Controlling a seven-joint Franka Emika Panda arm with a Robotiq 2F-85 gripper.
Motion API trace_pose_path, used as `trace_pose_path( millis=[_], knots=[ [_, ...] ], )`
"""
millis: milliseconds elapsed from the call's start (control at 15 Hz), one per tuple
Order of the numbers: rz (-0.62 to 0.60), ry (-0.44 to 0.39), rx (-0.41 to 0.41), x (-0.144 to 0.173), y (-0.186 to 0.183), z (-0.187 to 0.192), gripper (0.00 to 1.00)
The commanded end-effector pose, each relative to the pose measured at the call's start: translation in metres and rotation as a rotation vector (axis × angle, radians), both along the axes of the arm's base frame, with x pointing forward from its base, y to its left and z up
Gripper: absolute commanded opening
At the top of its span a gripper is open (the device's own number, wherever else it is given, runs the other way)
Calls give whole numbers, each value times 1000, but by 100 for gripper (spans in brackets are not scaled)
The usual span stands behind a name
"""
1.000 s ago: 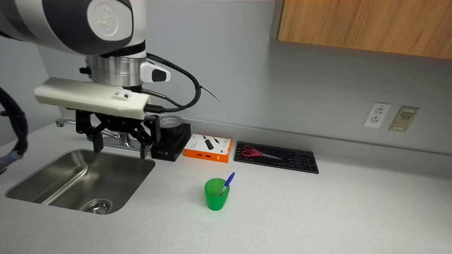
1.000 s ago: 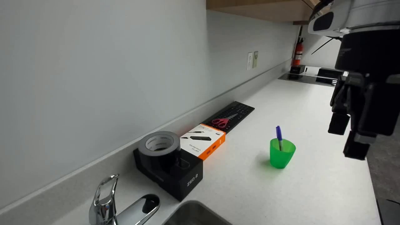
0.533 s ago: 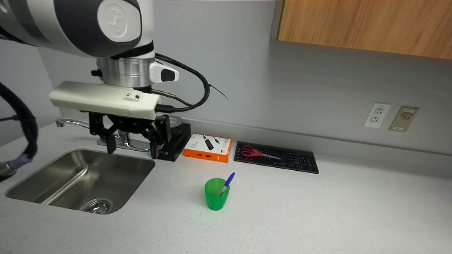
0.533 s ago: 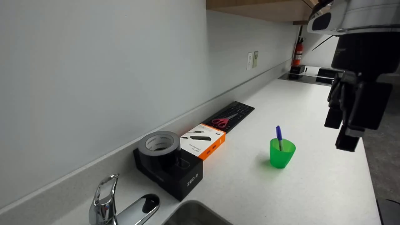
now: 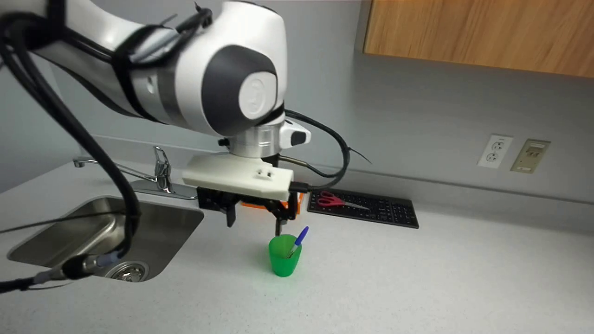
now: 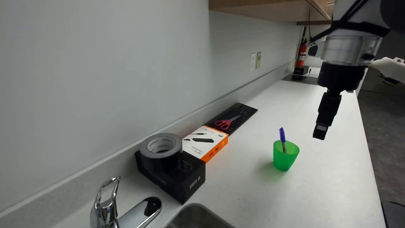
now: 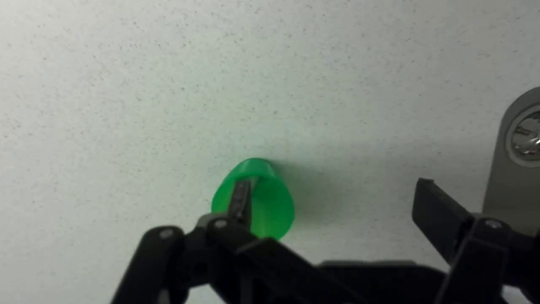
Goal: Remove the blue pen from the green cup
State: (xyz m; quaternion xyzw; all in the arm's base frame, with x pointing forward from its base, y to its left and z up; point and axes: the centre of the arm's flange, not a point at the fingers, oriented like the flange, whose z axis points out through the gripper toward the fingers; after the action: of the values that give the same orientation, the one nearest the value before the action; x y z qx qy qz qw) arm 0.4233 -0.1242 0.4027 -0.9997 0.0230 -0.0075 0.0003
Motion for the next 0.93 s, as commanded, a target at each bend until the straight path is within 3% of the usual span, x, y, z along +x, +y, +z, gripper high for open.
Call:
trace_pose_path(
  millis=[0, 133, 867],
  knots=[
    [-94, 6, -7, 22, -41, -27, 100],
    [-70, 13, 1, 6, -33, -25, 100],
    [-138, -3, -43, 32, -52, -44, 100]
  ],
)
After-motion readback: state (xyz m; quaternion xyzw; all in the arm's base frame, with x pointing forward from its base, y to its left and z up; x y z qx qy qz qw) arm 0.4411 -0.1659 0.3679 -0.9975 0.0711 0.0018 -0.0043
